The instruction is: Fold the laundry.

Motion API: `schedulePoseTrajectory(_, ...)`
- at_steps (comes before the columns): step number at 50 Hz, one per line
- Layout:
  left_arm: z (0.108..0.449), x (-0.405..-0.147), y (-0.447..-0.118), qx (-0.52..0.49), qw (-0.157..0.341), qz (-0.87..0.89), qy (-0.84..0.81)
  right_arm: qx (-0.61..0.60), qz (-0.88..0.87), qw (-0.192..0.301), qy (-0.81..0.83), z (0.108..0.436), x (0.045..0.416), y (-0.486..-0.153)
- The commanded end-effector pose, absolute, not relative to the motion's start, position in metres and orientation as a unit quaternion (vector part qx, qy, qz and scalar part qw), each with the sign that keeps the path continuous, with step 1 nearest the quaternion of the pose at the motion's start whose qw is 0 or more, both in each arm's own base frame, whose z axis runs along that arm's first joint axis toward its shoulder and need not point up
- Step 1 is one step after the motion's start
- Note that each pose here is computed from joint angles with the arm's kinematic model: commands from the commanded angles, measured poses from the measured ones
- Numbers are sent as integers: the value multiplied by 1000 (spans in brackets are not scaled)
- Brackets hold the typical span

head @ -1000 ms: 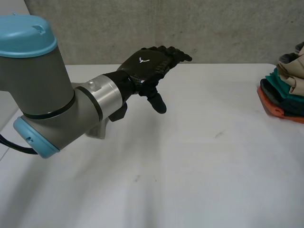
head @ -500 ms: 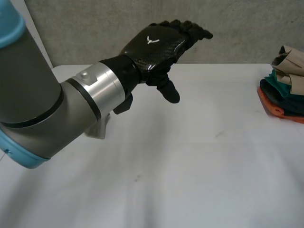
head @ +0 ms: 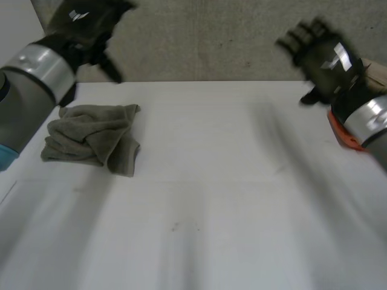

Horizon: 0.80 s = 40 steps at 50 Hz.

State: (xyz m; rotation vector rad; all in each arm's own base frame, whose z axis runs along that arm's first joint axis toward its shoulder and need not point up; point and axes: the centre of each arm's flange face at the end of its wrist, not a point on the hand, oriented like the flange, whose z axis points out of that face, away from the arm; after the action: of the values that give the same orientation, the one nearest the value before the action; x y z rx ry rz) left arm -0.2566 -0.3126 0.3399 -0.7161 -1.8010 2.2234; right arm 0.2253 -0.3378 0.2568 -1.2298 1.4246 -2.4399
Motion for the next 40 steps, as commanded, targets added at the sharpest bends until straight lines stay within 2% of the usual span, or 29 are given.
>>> schedulePoseTrajectory(1, 230, -193, -392, -292, -63, 658, -691, -464, -692, 51, 550, 192, 232, -290)
schedulePoseTrajectory(2, 204, -184, -404, -309, -80, 635, -704, -468, -684, 49, 557, 188, 231, -287)
schedulePoseTrajectory(6, 158, -171, -430, -342, -80, 615, -706, -486, -659, 41, 572, 176, 227, -278)
schedulePoseTrajectory(10, 132, -165, -448, -351, -63, 624, -695, -490, -648, 45, 581, 169, 226, -272)
schedulePoseTrajectory(15, 109, -163, -463, -349, -67, 635, -686, -491, -640, 50, 588, 164, 226, -266)
schedulePoseTrajectory(20, 120, -183, -458, -344, -58, 656, -670, -485, -637, 45, 598, 162, 220, -268)
schedulePoseTrajectory(24, 177, -228, -424, -318, -3, 702, -637, -480, -638, 41, 601, 162, 216, -270)
schedulePoseTrajectory(25, 200, -245, -407, -306, 26, 724, -618, -479, -639, 40, 600, 163, 216, -270)
schedulePoseTrajectory(28, 222, -270, -378, -295, 76, 744, -595, -475, -643, 31, 600, 167, 215, -273)
schedulePoseTrajectory(29, 237, -288, -358, -291, 113, 753, -579, -473, -644, 26, 601, 167, 214, -274)
schedulePoseTrajectory(32, 253, -313, -322, -289, 171, 751, -569, -458, -650, 7, 607, 173, 211, -279)
schedulePoseTrajectory(33, 258, -328, -299, -291, 206, 743, -566, -452, -652, 2, 610, 175, 210, -280)
schedulePoseTrajectory(36, 252, -347, -271, -304, 244, 720, -574, -426, -656, -7, 624, 179, 206, -286)
schedulePoseTrajectory(37, 237, -359, -257, -319, 258, 699, -586, -418, -657, -6, 627, 180, 206, -287)
schedulePoseTrajectory(40, 209, -374, -242, -342, 272, 661, -610, -392, -660, 1, 641, 184, 204, -292)
